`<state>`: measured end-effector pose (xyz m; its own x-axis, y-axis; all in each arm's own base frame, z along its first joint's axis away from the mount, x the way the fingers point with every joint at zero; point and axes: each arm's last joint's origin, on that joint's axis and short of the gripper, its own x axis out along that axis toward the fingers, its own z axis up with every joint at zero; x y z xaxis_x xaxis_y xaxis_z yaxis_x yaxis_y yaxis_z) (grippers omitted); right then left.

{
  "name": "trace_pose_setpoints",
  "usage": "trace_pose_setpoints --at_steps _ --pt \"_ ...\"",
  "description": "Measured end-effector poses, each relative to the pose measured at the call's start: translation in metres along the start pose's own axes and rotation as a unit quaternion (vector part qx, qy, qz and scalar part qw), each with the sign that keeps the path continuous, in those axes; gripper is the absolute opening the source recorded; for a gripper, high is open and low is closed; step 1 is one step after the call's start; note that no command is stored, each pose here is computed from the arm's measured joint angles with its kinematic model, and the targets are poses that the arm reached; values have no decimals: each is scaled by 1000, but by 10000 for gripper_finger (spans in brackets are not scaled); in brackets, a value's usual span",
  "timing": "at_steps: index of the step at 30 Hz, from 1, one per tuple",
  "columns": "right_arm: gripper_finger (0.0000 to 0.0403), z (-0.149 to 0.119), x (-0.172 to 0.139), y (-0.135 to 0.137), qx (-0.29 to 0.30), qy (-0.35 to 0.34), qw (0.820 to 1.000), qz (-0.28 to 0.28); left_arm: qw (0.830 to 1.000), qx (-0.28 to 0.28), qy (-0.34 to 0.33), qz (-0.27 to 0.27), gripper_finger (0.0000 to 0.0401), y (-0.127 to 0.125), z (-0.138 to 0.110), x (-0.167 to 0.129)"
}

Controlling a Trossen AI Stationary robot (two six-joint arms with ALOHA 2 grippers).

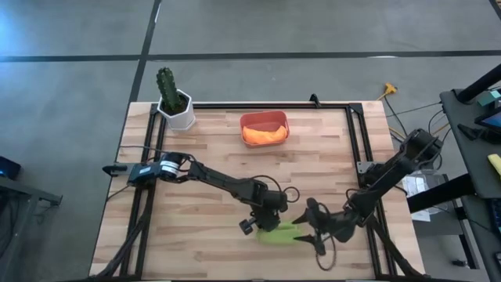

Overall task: Roll microfiber towels into tight, uniform cylinder then place into a basket
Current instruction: Roll the green microfiber cloth

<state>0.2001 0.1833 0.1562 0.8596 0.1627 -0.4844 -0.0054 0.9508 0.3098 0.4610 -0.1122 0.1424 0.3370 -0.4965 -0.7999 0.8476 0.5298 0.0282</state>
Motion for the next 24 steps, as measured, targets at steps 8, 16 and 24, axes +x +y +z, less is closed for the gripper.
trace_pose_setpoints --at_steps 8,16,24 --pt "237 41 -1 42 -188 12 982 1 1000 -22 -6 0 0 1 -2 1" --pt "203 26 38 59 -250 174 942 -139 998 -68 -8 5 6 7 -9 -2" --pt "153 10 46 74 -180 144 952 -202 988 -138 8 72 49 27 -23 -24"
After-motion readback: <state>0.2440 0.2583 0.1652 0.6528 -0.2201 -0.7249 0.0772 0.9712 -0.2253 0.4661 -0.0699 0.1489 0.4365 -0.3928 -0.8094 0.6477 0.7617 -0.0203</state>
